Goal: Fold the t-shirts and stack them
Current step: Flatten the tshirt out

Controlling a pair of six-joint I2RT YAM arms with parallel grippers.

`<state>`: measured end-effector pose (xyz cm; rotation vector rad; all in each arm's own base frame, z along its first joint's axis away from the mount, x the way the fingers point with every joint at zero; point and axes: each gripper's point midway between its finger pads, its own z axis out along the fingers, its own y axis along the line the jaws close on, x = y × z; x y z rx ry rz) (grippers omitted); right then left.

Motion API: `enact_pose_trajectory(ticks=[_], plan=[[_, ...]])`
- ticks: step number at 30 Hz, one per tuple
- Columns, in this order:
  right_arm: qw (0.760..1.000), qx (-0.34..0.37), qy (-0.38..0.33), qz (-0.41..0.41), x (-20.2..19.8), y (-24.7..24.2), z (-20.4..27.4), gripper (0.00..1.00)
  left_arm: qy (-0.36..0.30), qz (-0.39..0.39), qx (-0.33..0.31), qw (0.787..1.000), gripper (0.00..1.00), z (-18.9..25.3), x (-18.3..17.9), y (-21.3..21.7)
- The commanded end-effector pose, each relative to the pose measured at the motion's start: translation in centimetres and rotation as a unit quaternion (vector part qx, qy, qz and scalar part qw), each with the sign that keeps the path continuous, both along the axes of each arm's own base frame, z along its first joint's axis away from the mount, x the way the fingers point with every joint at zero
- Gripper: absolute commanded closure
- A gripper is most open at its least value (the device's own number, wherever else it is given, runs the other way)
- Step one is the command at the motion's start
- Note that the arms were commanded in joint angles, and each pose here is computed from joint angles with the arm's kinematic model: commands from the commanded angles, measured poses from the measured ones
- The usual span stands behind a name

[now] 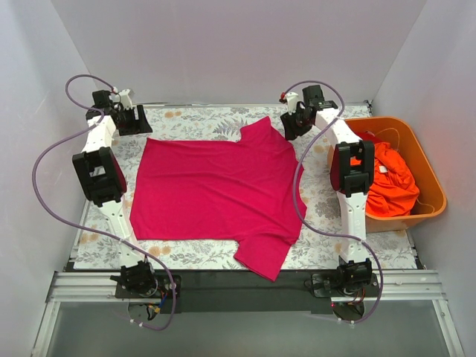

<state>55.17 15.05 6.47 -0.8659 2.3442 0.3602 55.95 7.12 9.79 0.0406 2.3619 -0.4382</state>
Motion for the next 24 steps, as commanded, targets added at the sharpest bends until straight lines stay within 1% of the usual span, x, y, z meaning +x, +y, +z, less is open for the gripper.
enact_pose_trajectory(ticks=[1, 6, 8, 12, 14, 17, 18, 24], plan=[[0.999, 0.021, -0.049, -0.004, 2.0, 1.5, 1.5, 0.45, -0.043, 0.01, 0.017, 0.999, 0.33, 2.0, 2.1, 0.9], [1.0, 0.022, -0.018, -0.01, 1.3, 1.4, -1.1, 0.45, -0.023, 0.007, 0.035, 0.999, 0.32, -0.7, 1.7, 1.5], [1.0, 0.019, -0.009, -0.01, 1.1, 1.3, -2.1, 0.45, -0.018, -0.012, 0.043, 0.999, 0.32, -1.7, 1.4, 1.4], [1.0, 0.013, 0.002, -0.008, 0.8, 1.1, -3.5, 0.46, -0.027, -0.064, 0.05, 0.996, 0.32, -2.4, 0.8, 0.7], [1.0, 0.016, 0.011, -0.004, 0.4, 1.3, -4.1, 0.48, -0.033, -0.107, 0.057, 0.992, 0.32, -2.7, 0.3, 0.1], [0.999, 0.022, 0.024, 0.002, -0.2, 1.5, -4.7, 0.51, -0.041, -0.141, 0.061, 0.987, 0.33, -3.1, 0.0, -0.2], [0.999, 0.024, 0.028, 0.003, -0.4, 1.5, -4.9, 0.54, -0.047, -0.156, 0.066, 0.985, 0.33, -3.4, 0.0, -0.3], [0.999, 0.023, 0.043, 0.006, -1.0, 1.5, -6.1, 0.65, -0.087, -0.196, 0.064, 0.975, 0.36, -4.0, 1.4, -0.9]])
